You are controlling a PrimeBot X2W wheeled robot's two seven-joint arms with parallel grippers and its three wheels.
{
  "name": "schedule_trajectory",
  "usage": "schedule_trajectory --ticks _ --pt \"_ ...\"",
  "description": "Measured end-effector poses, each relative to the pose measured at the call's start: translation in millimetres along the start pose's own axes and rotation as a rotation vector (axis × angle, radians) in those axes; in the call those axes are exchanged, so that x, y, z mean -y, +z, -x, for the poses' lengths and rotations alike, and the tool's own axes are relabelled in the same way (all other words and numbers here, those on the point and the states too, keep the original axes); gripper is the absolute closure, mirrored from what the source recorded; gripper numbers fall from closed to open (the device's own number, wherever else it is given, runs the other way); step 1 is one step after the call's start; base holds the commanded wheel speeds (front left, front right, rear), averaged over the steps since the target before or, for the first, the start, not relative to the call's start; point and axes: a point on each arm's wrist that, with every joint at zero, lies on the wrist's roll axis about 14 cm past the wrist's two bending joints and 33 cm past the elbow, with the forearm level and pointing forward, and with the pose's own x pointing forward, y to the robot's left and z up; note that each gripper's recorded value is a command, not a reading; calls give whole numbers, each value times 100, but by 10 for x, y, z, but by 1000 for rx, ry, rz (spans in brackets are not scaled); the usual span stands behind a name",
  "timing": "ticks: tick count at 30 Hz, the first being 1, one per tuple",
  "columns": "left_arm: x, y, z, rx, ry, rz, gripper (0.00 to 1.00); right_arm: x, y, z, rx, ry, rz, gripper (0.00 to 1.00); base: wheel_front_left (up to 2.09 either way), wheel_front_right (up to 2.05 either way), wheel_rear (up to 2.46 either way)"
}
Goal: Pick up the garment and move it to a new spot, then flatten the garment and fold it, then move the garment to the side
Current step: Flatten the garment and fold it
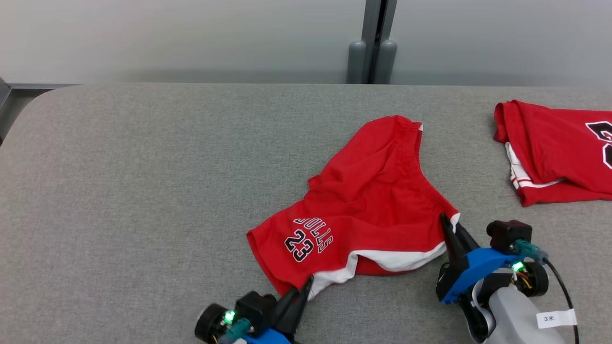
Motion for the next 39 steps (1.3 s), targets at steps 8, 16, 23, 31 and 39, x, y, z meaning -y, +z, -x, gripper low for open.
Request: schedule_trajectory --ticks 8,16,23,31,39 --pt "-245 704 -213 179 16 -63 100 -36 585 -139 169 22 -59 100 0 0 0" --pt "-713 2001 -757 388 2 -291 100 -234 1747 -723 377 99 -72 100 0 0 0" --pt "-828 3166 -1167 569 -28 -397 100 -303 2760 -1133 535 122 -107 100 0 0 0" --pt "-782 4194 -1203 733 -29 -452 100 -434 3717 -1096 718 162 -138 100 0 0 0" --pt "-796 3882 -1226 671 -43 -393 100 -379 3082 -1209 568 135 -174 100 0 0 0"
